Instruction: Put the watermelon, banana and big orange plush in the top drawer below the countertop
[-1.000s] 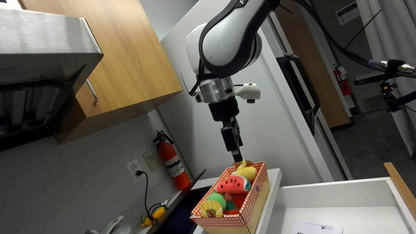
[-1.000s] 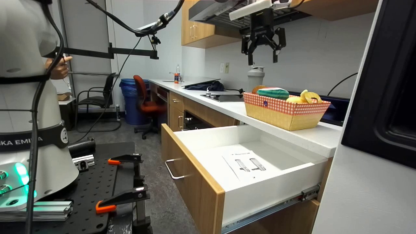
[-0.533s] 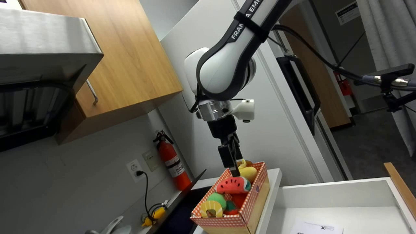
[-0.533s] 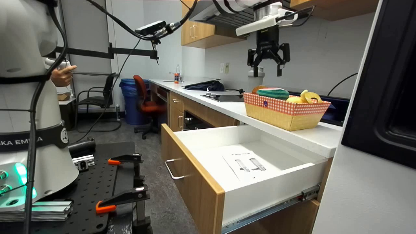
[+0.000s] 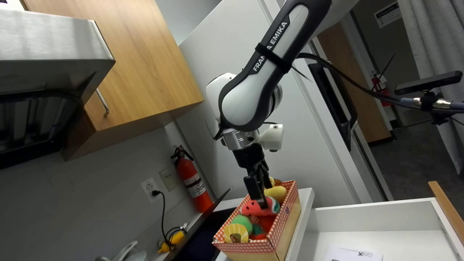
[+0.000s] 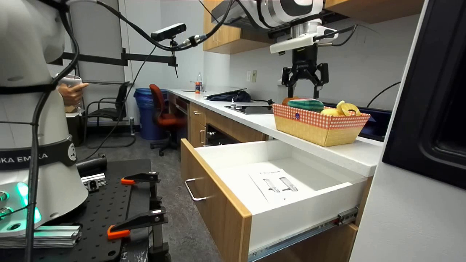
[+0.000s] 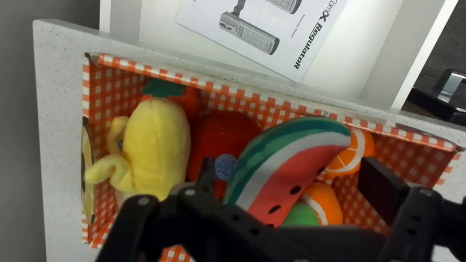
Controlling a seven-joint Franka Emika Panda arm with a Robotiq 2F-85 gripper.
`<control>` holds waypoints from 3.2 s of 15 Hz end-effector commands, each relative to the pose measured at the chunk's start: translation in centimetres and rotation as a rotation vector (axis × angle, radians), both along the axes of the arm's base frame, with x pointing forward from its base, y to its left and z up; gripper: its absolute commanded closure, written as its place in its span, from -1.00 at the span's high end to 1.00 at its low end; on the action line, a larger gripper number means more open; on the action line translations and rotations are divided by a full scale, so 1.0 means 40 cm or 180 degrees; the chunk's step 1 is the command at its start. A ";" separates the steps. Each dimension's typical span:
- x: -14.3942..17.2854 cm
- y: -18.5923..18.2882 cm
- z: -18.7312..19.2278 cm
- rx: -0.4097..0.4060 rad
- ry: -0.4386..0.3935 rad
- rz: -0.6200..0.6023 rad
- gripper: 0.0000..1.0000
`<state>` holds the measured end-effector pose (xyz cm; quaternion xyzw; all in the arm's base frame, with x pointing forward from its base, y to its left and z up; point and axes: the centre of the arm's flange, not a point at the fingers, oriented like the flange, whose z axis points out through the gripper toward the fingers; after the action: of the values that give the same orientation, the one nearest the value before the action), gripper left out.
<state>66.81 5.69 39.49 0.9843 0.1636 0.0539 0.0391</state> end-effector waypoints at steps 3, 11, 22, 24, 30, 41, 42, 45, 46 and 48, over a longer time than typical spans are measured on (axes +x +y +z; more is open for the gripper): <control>0.061 -0.011 -0.043 -0.0060 0.0046 -0.0103 1.00; 0.067 -0.018 -0.093 -0.0144 0.0138 -0.0086 0.02; 0.003 0.020 -0.011 -0.0283 0.0004 0.0056 -0.96; -0.028 0.034 0.023 -0.0283 -0.0055 0.0094 -0.94; -0.157 0.027 0.071 -0.0276 -0.0079 0.0035 -0.94; -0.352 -0.036 -0.097 -0.0321 0.0451 -0.0403 -0.94; -0.359 -0.036 -0.108 -0.0318 0.0495 -0.0411 -0.39; -0.373 -0.033 -0.133 -0.0335 0.0581 -0.0413 0.02; -0.376 -0.032 -0.139 -0.0339 0.0606 -0.0413 0.20; -0.379 -0.032 -0.144 -0.0349 0.0630 -0.0410 0.48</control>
<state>52.74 4.51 33.41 0.9896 0.1117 -0.0586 0.0685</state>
